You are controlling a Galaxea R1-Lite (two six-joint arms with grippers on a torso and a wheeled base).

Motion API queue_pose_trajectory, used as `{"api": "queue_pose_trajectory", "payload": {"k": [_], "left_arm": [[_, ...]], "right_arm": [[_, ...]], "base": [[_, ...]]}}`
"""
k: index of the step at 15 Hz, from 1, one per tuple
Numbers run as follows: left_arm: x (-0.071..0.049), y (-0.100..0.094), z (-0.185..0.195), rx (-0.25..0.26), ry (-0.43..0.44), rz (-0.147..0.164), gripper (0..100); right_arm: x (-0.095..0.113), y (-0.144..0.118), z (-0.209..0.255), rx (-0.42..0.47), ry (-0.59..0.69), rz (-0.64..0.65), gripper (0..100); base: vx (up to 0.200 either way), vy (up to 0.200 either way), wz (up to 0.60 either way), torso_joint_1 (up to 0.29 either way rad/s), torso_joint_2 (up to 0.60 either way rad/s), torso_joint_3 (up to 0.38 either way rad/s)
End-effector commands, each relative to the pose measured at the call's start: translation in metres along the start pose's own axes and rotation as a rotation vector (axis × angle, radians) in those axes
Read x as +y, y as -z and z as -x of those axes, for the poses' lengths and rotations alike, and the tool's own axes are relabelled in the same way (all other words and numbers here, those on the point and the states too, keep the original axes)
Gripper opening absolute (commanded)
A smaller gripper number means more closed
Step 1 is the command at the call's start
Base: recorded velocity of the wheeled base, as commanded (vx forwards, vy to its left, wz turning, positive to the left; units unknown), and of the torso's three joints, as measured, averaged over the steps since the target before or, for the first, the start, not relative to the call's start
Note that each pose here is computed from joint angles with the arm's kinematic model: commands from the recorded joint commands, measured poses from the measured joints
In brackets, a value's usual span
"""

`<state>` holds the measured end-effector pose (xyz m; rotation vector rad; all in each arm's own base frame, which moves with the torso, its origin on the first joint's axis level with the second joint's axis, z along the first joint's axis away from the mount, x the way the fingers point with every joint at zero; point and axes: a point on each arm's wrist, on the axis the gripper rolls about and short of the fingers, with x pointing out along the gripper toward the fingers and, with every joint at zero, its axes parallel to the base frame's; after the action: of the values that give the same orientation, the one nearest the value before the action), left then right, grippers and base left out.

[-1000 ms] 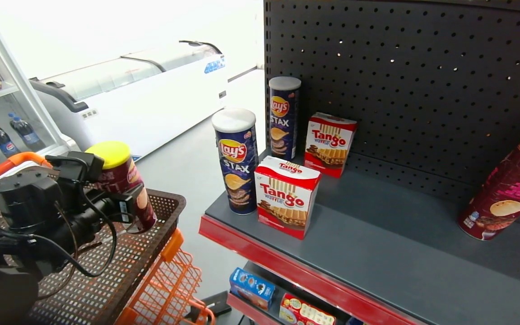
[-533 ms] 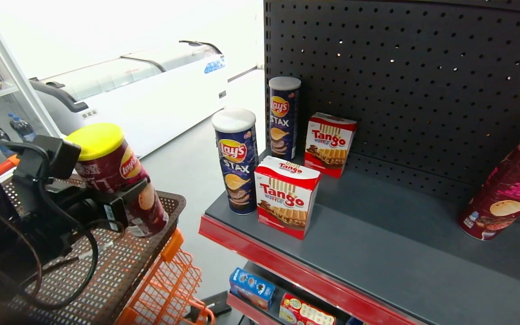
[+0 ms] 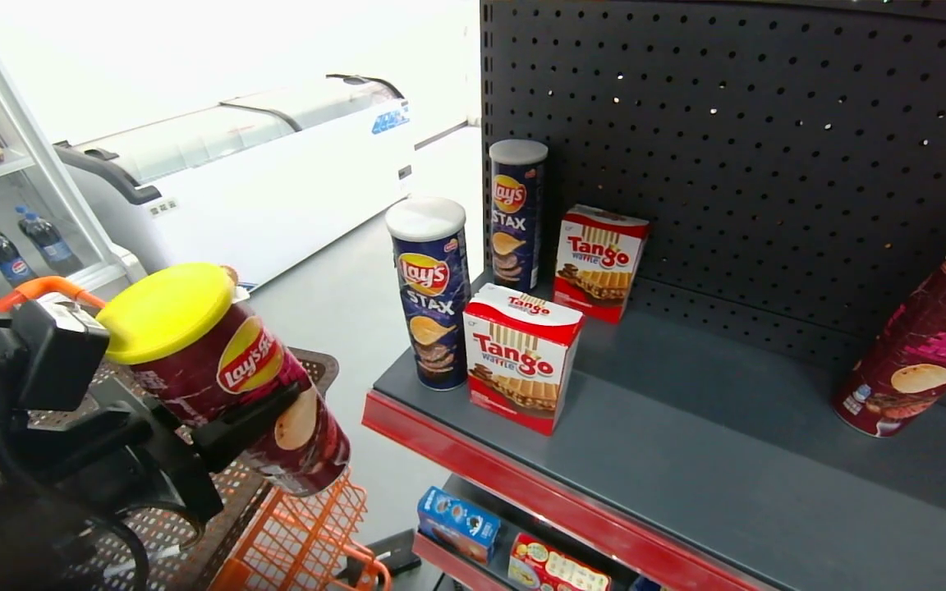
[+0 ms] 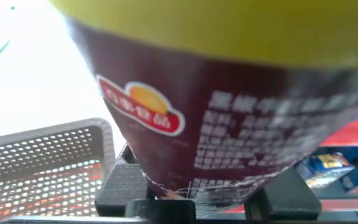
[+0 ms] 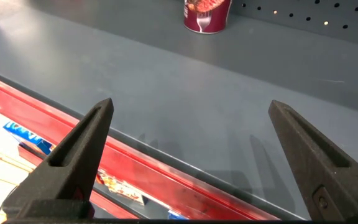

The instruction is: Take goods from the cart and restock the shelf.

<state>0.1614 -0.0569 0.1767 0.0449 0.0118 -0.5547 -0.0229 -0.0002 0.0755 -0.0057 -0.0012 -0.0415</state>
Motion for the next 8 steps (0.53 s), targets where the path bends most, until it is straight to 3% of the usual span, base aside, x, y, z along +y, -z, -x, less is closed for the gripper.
{"api": "queue_pose_trajectory", "payload": {"k": [1,5,8], "left_arm": [[-0.006,-0.001,0.000,-0.010,0.037,-0.003,0],[-0.013,0.004,-0.004,0.018,0.140,0.002,0],[-0.020,-0.003,-0.008,-0.011,0.222,-0.007,0]], "right_arm": [[0.000,0.000,0.000,0.001,-0.002,0.000,100],[0.000,0.000,0.000,0.001,0.000,0.000,100],[0.000,0.000,0.000,0.001,-0.002,0.002,100]], "base": [[0.000,0.000,0.00,0.000,0.00,0.000],[0.000,0.000,0.00,0.000,0.00,0.000],[0.000,0.000,0.00,0.000,0.00,0.000]]}}
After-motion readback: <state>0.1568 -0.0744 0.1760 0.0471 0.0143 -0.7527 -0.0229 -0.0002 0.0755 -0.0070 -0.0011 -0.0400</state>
